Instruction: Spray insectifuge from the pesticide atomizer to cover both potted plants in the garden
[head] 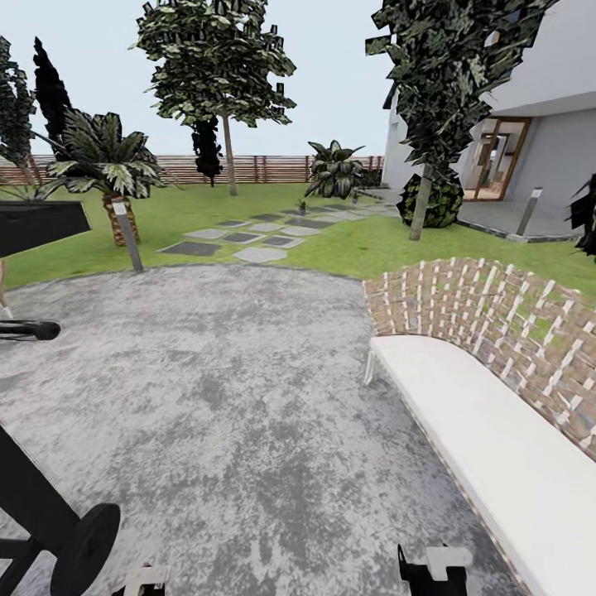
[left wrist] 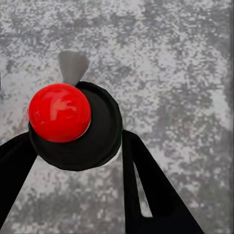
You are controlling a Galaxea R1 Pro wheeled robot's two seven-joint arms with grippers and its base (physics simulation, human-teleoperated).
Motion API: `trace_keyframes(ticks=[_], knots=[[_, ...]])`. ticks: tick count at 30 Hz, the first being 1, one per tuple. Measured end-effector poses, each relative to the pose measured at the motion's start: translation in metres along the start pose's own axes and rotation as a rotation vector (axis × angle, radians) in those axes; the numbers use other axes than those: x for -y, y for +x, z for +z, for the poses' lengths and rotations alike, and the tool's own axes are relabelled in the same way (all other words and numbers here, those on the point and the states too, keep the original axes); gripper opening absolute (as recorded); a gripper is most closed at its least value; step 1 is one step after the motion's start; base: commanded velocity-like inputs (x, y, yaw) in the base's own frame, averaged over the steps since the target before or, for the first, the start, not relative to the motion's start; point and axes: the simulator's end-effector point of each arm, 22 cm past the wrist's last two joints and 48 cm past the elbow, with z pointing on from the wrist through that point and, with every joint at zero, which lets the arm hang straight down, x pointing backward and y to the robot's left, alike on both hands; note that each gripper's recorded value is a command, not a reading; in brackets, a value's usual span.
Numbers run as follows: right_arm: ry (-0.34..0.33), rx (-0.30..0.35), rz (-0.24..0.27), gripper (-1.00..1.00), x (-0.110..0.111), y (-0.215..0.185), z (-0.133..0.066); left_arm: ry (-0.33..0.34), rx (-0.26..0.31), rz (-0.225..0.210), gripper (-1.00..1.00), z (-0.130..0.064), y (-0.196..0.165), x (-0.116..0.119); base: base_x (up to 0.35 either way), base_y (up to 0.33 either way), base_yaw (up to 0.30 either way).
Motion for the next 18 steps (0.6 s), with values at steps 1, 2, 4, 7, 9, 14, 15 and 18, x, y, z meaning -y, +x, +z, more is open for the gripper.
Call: trace_keyframes(ticks=[1, 2, 4, 7, 9, 14, 15, 18], knots=[[0.000, 0.000, 0.000, 1.00, 0.0000, 0.0000, 0.0000, 0.000, 0.000, 0.000, -1.00, 0.0000, -0.0002, 0.0000, 0.322, -0.128, 0.000], [0.000, 0.000, 0.000, 1.00, 0.0000, 0.0000, 0.0000, 0.000, 0.000, 0.000, -1.00, 0.0000, 0.0000, 0.0000, 0.322, -0.128, 0.000], [0.000, 0.000, 0.000, 1.00, 0.0000, 0.0000, 0.0000, 0.000, 0.000, 0.000, -1.00, 0.0000, 0.0001, 0.0000, 0.322, -0.127, 0.000], [0.000, 0.000, 0.000, 1.00, -0.0001, 0.0000, 0.0000, 0.000, 0.001, -0.001, -1.00, 0.0000, -0.0003, -0.0001, 0.328, -0.079, 0.000], [0.000, 0.000, 0.000, 1.00, -0.0001, 0.0000, 0.0000, 0.000, 0.001, -0.001, -1.00, 0.0000, -0.0003, -0.0002, 0.337, -0.017, 0.041], [-0.001, 0.000, 0.000, 1.00, -0.0002, 0.0000, 0.0000, 0.000, 0.000, -0.001, -1.00, -0.0001, 0.0001, -0.0002, 0.339, -0.004, 0.175], [-0.001, 0.000, 0.000, 1.00, -0.0002, -0.0001, 0.0000, -0.001, 0.000, -0.001, -1.00, 0.0000, -0.0002, -0.0002, 0.340, -0.001, 0.258], [-0.001, 0.000, 0.000, 1.00, -0.0002, 0.0000, 0.0000, 0.000, 0.001, -0.001, -1.00, 0.0000, -0.0003, -0.0002, 0.340, 0.000, 0.167]])
